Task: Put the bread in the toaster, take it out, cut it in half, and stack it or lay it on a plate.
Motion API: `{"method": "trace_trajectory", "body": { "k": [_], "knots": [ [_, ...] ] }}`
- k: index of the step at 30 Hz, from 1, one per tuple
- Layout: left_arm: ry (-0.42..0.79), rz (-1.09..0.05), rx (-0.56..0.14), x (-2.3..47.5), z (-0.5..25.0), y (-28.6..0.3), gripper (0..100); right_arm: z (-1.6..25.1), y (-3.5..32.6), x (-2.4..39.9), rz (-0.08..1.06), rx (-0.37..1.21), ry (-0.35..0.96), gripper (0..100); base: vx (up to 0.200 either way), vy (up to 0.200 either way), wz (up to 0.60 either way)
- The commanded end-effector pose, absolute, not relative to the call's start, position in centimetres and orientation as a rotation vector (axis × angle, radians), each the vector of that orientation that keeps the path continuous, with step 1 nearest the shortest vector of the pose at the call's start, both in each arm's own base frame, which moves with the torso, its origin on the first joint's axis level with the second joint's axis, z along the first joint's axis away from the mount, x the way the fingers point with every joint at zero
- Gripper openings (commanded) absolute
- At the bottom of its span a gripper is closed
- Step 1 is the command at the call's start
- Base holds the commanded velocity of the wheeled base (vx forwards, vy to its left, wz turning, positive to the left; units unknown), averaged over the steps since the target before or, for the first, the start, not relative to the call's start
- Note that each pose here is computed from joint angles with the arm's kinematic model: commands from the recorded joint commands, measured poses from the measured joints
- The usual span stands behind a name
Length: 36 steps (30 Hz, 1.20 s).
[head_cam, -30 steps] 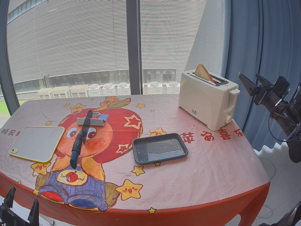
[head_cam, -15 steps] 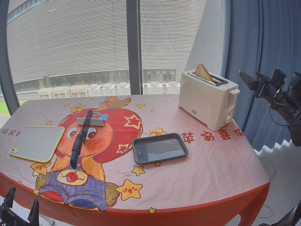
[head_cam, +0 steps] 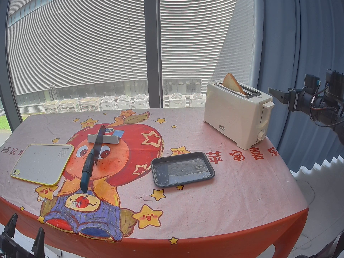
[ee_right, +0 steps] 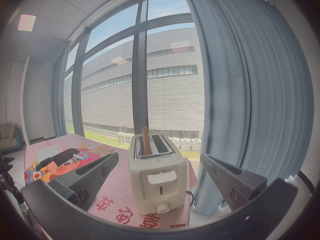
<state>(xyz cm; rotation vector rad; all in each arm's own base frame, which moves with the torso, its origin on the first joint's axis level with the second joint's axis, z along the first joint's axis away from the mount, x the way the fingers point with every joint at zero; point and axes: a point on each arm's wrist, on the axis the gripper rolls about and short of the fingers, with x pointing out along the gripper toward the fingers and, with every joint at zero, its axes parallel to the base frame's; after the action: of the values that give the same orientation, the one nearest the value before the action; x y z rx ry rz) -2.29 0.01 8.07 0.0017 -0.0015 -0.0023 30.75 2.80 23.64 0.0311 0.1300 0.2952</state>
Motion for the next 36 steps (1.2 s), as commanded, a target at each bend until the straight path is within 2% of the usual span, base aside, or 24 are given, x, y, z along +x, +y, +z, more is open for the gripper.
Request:
{"method": "trace_trajectory", "body": {
  "k": [1, 7, 19, 32, 36],
  "knots": [
    [0.015, -0.002, 0.002, -2.2, 7.6, 0.0, 100, 26.5, 2.9, 30.6, 0.299, 0.026, 0.112, 100, 0.000, 0.000, 0.00],
    [0.015, 0.000, 0.002, -2.2, 7.6, 0.0, 100, 28.1, 2.8, 30.9, 0.297, 0.028, 0.136, 100, 0.000, 0.000, 0.00],
    [0.014, -0.003, 0.002, -2.2, 7.6, 0.0, 100, 29.2, 3.3, 31.0, 0.309, 0.028, 0.170, 100, 0.000, 0.000, 0.00],
    [0.014, 0.006, -0.001, -2.2, 7.6, 0.0, 100, 27.6, 4.7, 32.5, 0.324, 0.024, 0.221, 100, 0.000, 0.000, 0.00],
    [0.014, 0.005, -0.003, -2.2, 7.6, 0.0, 100, 27.7, 4.8, 33.0, 0.321, 0.023, 0.215, 100, 0.100, 0.000, 0.00]
  ]
}}
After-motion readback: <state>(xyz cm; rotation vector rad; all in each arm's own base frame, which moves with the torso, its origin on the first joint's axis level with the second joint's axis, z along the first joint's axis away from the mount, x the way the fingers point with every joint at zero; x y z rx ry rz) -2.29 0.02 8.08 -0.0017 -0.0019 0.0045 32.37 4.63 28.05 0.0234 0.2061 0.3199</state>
